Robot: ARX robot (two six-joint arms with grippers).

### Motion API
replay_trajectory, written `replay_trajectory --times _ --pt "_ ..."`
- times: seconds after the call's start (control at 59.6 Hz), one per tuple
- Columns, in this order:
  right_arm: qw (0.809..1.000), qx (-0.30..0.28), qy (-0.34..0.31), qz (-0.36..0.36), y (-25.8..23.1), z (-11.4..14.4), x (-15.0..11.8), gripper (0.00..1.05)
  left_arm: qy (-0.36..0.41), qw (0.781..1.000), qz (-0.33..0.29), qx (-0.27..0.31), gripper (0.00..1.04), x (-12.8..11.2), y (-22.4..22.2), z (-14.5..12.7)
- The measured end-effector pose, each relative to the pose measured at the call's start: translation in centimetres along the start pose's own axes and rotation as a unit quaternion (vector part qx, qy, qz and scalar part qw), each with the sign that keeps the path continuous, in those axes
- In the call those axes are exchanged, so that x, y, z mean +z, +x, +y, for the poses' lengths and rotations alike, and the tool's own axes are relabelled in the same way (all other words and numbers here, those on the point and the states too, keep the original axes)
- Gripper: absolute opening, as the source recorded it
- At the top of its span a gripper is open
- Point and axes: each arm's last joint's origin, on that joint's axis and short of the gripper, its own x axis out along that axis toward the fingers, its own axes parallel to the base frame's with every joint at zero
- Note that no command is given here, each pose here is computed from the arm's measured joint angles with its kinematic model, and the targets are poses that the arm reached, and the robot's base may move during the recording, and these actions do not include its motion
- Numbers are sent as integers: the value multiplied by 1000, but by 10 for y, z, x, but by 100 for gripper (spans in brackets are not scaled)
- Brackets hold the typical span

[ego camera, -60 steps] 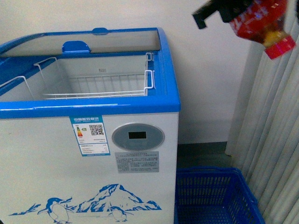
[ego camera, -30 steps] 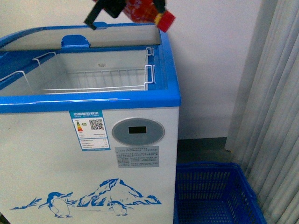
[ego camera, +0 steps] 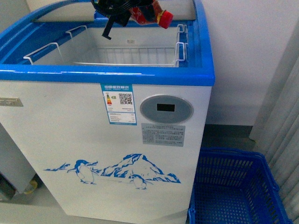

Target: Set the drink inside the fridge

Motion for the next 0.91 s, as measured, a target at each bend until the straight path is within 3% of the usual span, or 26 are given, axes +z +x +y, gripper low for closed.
replay_trajectory --times 0.469,0.838,0.905 --pt "998 22 -59 22 18 40 -28 38 0 1000 0 0 97 0 0 0" --pt "997 25 -59 31 22 41 -34 38 0 1000 0 0 97 0 0 0" --pt "997 30 -56 33 23 40 -34 52 0 1000 0 0 97 0 0 0"
